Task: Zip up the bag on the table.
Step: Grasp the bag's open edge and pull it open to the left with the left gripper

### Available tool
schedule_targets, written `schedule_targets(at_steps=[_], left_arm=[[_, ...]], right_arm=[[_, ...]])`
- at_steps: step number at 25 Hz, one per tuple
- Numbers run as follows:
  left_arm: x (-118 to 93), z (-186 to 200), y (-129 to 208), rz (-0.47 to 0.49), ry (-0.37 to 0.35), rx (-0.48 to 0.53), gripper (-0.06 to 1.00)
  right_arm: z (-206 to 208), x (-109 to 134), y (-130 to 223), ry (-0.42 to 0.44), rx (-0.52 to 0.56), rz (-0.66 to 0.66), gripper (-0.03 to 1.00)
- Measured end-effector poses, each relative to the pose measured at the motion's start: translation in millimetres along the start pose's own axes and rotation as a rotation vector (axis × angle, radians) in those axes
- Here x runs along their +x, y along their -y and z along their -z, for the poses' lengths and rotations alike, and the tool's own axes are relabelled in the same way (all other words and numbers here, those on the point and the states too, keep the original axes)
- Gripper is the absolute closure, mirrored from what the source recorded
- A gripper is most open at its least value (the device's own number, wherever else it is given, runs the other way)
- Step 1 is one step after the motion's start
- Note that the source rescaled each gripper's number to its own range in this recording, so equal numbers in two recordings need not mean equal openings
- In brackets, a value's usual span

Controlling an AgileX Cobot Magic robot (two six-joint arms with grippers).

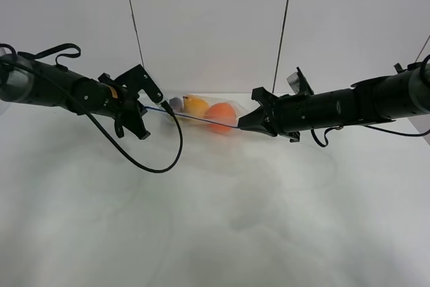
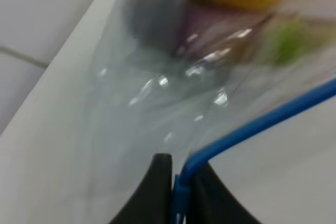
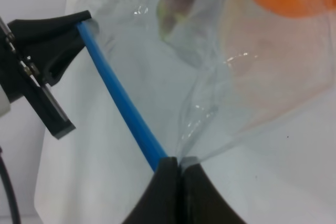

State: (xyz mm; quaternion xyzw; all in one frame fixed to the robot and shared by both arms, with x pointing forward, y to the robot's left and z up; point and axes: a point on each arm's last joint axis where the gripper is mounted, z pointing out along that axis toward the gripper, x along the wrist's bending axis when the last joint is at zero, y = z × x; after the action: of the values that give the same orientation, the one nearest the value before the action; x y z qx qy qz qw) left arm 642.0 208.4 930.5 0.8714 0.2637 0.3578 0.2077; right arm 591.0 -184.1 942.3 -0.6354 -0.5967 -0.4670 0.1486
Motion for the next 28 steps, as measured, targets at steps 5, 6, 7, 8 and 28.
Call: schedule_targets(at_steps=[5,6,7,8,28], left_arm=[[9.1,0.3,10.6,0.022,-0.010,0.029,0.94],[10.0,0.3,11.5,0.023,-0.012,0.031,0.94],[11.1,0.4,12.6,0.026,-0.014,0.033,0.94],[12.4,0.5,14.2,0.030,-0.015,0.037,0.94],[18.7,0.9,21.5,0.077,-0.025,0.055,0.70]], right_arm=[[0.0,-0.5,0.0,0.006,0.000,0.002,0.97],[0.0,-0.7,0.0,0.007,0.000,0.003,0.97],[0.0,-0.8,0.0,0.008,0.000,0.004,0.97],[0.0,-0.8,0.0,0.008,0.000,0.004,0.97],[0.0,-3.7,0.1,0.041,0.002,0.023,0.97]])
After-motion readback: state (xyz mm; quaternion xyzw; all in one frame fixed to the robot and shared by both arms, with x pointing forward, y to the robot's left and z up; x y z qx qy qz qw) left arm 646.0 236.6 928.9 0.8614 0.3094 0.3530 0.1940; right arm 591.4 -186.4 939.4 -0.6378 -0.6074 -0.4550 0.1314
